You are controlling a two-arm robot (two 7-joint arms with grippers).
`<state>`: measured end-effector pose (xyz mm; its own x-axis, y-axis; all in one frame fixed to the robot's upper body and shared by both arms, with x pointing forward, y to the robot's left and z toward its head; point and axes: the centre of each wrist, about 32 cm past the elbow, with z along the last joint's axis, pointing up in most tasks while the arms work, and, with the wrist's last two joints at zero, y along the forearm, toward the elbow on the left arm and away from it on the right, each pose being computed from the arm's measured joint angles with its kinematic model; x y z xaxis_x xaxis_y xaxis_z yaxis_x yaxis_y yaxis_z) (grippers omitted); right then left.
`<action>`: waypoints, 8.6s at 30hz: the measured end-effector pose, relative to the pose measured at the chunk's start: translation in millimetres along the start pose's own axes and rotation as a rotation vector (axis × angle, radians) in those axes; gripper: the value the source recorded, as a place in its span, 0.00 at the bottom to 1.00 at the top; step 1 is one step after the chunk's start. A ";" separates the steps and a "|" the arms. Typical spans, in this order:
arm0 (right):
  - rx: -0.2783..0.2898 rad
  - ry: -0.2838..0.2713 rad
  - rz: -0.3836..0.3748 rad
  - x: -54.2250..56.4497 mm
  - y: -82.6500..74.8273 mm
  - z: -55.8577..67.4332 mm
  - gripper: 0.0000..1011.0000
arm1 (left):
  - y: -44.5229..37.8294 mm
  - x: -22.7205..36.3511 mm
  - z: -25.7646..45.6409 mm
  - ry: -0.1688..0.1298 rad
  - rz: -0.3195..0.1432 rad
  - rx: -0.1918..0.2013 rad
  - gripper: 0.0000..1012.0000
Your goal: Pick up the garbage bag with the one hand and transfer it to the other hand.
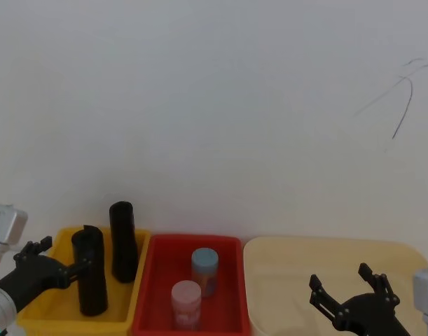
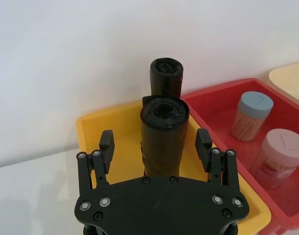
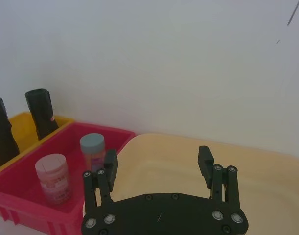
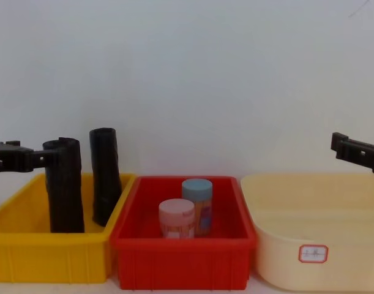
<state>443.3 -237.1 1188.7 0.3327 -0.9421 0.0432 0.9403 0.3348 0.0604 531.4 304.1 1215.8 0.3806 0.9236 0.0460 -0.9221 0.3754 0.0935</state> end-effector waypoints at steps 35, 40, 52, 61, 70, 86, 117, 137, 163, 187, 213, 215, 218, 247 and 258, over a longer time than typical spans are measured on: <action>0.000 0.000 0.000 0.0 0.0 0.0 0.99 | -41.9 -5.7 -5.6 -0.027 -0.028 0.043 0.99; 0.000 0.000 0.000 0.0 0.0 0.0 0.99 | -47.5 -7.5 -6.3 -0.037 -0.031 0.046 0.98; 0.000 0.000 0.000 0.0 0.0 0.0 0.99 | -55.1 -10.0 -6.6 -0.051 -0.037 0.050 0.71; 0.000 0.000 0.000 0.0 0.0 0.0 0.99 | -57.2 -10.8 -6.6 -0.055 -0.039 0.051 0.50; 0.000 0.000 0.000 0.0 0.0 0.0 0.99 | -56.1 -11.7 -4.6 -0.062 -0.061 0.046 0.44; 0.000 0.000 0.000 0.0 0.0 0.0 0.99 | -52.0 -18.0 28.1 -0.044 -0.228 -0.043 0.44; -0.009 -0.008 0.059 3.1 -1.2 4.1 0.99 | -71.9 -43.8 134.3 -0.016 -0.617 -0.275 0.44; -0.051 -0.070 0.332 8.2 -1.5 45.5 0.99 | -101.8 -67.2 125.3 -0.017 -0.745 -0.227 0.44; -0.108 -0.117 0.457 -1.9 16.9 73.3 0.99 | -111.2 -83.5 123.5 -0.007 -0.835 -0.223 0.44; -0.122 -0.119 0.420 -0.2 45.4 74.9 0.99 | -113.2 -84.5 126.4 -0.010 -0.867 -0.216 0.44; -0.106 -0.110 0.430 0.9 71.1 75.2 0.99 | -112.5 -94.8 127.8 0.013 -0.896 -0.197 0.44; -0.105 -0.108 0.431 0.6 72.3 74.7 0.99 | -112.1 -95.3 127.8 0.014 -0.897 -0.196 0.44; -0.104 -0.104 0.432 0.4 74.2 73.9 0.99 | -111.2 -96.1 127.9 0.018 -0.897 -0.194 0.44; -0.101 -0.093 0.436 -0.4 79.7 71.7 0.47 | -108.9 -98.7 127.1 0.031 -0.895 -0.188 0.49; -0.101 -0.081 0.424 -0.1 76.8 71.6 0.47 | -108.6 -98.7 127.0 0.032 -0.894 -0.187 0.80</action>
<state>510.4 -209.8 1264.7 0.6874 -0.7160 0.1215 0.7257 0.6836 -0.0773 602.7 162.2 1327.4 0.9591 0.2830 0.0059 -0.2816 0.9560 -0.0816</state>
